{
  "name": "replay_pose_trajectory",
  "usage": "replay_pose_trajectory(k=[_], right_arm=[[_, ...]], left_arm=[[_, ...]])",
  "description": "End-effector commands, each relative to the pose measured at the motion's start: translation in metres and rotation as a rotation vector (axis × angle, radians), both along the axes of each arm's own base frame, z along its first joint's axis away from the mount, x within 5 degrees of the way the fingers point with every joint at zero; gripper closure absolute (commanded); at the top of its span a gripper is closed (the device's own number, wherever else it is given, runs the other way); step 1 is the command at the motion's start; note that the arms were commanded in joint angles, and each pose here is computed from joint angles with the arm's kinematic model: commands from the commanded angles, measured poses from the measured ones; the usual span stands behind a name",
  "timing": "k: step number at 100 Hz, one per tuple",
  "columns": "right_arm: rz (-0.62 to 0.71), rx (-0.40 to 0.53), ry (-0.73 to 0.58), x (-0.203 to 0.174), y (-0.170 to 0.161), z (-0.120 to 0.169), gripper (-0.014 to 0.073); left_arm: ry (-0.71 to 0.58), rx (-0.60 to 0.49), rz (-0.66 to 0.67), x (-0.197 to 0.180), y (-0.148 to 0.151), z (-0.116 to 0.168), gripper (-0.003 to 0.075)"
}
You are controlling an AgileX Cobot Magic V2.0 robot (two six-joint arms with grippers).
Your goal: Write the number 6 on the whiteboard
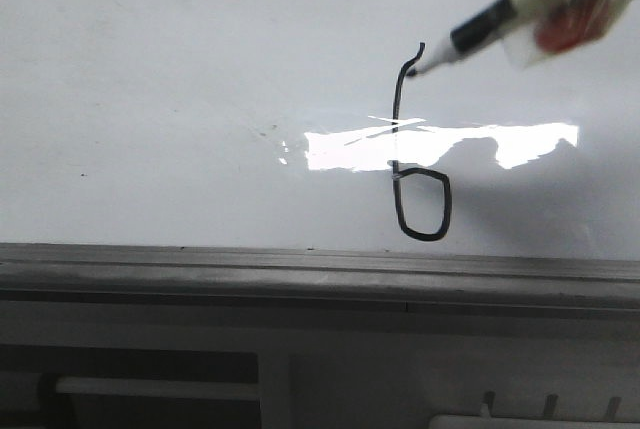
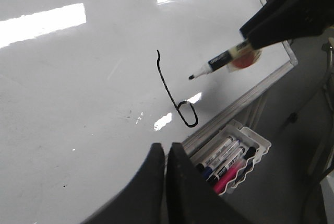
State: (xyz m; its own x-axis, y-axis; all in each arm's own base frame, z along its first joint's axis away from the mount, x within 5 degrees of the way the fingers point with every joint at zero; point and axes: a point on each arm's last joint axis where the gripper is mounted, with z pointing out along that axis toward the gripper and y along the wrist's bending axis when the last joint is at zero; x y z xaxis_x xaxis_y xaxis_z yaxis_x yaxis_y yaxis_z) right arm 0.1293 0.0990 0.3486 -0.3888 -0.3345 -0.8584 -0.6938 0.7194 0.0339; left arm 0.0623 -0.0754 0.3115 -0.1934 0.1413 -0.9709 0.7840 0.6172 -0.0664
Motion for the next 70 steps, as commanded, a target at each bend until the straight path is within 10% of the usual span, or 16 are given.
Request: replay_pose_trajectory(k=[1, 26, 70], right_arm=[[0.077, -0.018, -0.107, -0.013, -0.003, 0.022, 0.0659], [0.258, -0.133, -0.081, -0.024, 0.008, 0.007, 0.0659], [0.435, -0.13, -0.087, -0.023, 0.057, -0.007, 0.0659]], left_arm=[[-0.039, 0.039, -0.04, 0.004, -0.005, 0.005, 0.0713], [0.047, 0.223, -0.263, 0.03, -0.033, -0.005, 0.0358], [-0.057, 0.355, -0.641, 0.039, -0.096, -0.009, 0.0361]])
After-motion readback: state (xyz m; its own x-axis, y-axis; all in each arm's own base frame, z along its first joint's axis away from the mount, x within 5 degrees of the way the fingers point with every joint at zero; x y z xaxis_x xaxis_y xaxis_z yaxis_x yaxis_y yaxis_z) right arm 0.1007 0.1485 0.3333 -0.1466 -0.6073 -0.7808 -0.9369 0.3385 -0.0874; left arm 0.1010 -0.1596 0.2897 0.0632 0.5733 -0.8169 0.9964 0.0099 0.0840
